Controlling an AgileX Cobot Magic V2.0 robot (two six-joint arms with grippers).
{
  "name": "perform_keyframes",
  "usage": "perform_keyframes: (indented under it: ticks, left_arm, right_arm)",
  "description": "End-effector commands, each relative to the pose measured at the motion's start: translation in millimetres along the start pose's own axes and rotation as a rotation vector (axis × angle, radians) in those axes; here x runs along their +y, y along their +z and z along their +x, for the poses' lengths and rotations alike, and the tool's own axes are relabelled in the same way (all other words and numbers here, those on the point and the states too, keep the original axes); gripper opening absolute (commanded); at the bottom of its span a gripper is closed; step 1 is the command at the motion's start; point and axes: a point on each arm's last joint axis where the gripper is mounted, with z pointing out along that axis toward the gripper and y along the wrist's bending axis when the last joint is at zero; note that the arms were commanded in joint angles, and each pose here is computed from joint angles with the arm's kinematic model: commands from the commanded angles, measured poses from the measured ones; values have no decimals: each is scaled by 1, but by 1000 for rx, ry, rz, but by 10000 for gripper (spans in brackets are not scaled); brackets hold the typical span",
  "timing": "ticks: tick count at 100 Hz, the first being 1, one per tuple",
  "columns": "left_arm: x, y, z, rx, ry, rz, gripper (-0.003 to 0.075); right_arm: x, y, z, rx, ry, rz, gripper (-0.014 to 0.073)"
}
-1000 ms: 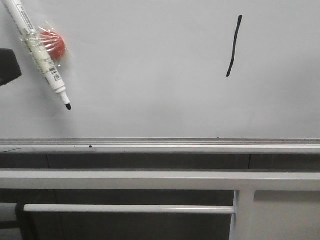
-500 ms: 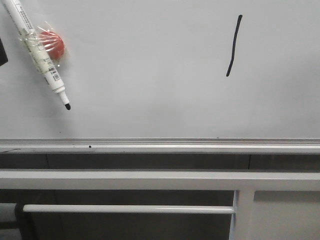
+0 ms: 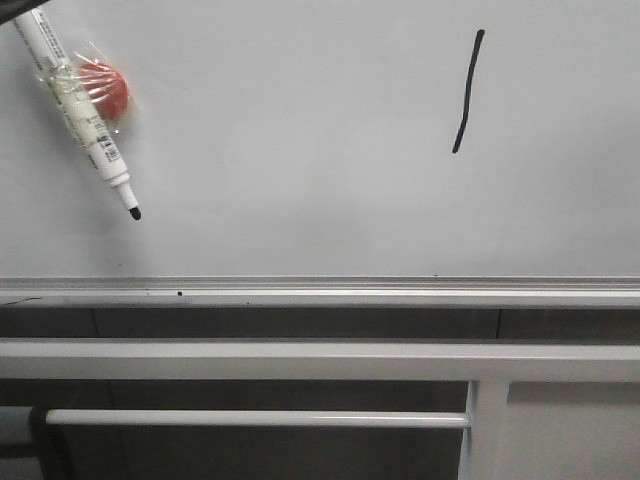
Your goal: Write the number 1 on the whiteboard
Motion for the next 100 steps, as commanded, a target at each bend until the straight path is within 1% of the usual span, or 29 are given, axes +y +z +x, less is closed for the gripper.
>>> perform_keyframes:
  ticks: [1,16,21,26,28,33,37,52,56,62,74,85,100]
  left_arm:
    - [-5,13,-23,-62,43,35,-20]
    - [-5,7,-52,-107,50,51,-20]
    - [-5,1,-61,-97,84,60,-20]
    - [-4,-6,-68,-49,119,73,-20]
    - [-3,-10,-74,-53,125,69,-20]
    - [-1,-18,-82,-10,115,72,-20]
    - [0,-27,-89,-11,103,73,-20]
    - [1,-58,-101,5,86,125,-20]
    - [3,-65,-103,4,87,125,-21]
    - [4,-74,-101,37,93,124,-20]
    - [10,-89,-98,88,113,65,-21]
    - [15,-102,-98,113,137,-38,-20]
    - [17,-123,-94,154,166,-177,-20]
  right_arm:
    - [0,-1,-10,-36,19,1,-62]
    - [0,-1,-10,-36,21,-1,-62]
    - [0,-1,-10,-36,21,-1,-62]
    - [0,-1,-10,-36,21,-1,-62]
    - [0,-1,-10,-36,21,-1,-62]
    - [0,-1,-10,-36,21,-1,-62]
    - [0,-1,-10,-36,21,-1,-62]
    - [0,-1,-10,-36,15,1,-62]
    - [-1,-1,-10,-37,8,6,-62]
    - [-1,-1,-10,-43,2,13,-62]
    - [-3,-4,-12,-70,-14,52,-62]
    - [-5,-9,-16,-120,-35,100,-62]
    - [-5,-23,-25,-227,-91,180,-62]
